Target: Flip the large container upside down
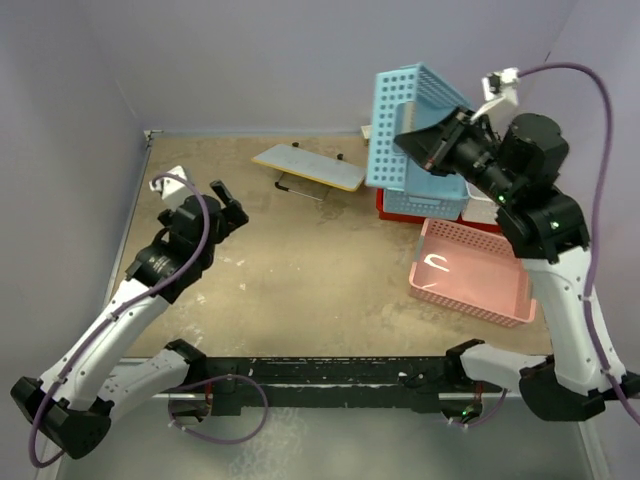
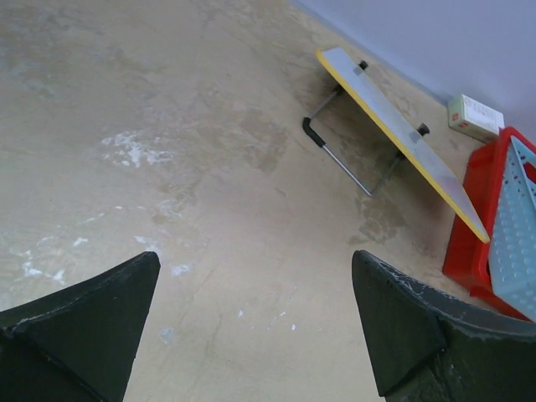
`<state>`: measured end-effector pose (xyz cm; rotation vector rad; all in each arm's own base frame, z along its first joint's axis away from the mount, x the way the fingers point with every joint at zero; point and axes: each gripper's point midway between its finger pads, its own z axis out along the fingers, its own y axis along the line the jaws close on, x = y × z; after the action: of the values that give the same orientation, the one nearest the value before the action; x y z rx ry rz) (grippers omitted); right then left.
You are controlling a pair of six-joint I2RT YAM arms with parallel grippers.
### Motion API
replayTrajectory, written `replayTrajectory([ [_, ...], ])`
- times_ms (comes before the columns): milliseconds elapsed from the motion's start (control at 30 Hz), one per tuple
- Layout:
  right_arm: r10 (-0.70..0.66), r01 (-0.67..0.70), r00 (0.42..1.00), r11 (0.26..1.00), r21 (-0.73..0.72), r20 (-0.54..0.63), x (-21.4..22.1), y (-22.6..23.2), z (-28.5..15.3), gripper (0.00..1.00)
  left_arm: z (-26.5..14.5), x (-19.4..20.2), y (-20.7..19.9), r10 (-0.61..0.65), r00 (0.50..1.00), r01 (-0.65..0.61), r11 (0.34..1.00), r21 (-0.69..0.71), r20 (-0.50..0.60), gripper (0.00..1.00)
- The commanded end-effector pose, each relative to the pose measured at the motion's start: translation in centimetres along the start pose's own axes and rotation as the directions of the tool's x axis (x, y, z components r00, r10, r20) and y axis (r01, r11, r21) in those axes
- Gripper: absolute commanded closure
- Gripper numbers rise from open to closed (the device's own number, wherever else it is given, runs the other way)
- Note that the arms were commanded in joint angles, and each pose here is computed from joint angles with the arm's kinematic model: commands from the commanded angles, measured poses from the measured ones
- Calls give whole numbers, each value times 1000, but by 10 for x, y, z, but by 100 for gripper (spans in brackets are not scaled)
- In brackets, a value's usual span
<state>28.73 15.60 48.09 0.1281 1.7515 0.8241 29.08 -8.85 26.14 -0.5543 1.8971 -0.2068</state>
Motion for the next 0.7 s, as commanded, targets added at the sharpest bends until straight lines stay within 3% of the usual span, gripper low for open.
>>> replayTrajectory([
  [0, 17, -63, 994, 897, -437, -108, 25, 88, 26, 100, -10, -17, 19, -134, 991, 133, 987, -91, -2, 6],
  [167, -33, -113, 974, 784, -610, -223, 70, 143, 30, 100, -27, -45, 31, -233, 969, 243, 959, -143, 82, 7],
  [333, -61, -332, 896, 565, -755, -439, 110, 176, 18, 100, -54, -87, 46, -326, 918, 366, 917, -160, 228, 8],
  [467, -65, -406, 845, 568, -716, -530, 141, 162, 31, 100, -72, -111, 51, -356, 888, 407, 903, -137, 291, 8],
  [667, 15, -559, 766, 509, -654, -643, 183, 151, 41, 100, -86, -124, 53, -372, 869, 422, 902, -94, 327, 9],
])
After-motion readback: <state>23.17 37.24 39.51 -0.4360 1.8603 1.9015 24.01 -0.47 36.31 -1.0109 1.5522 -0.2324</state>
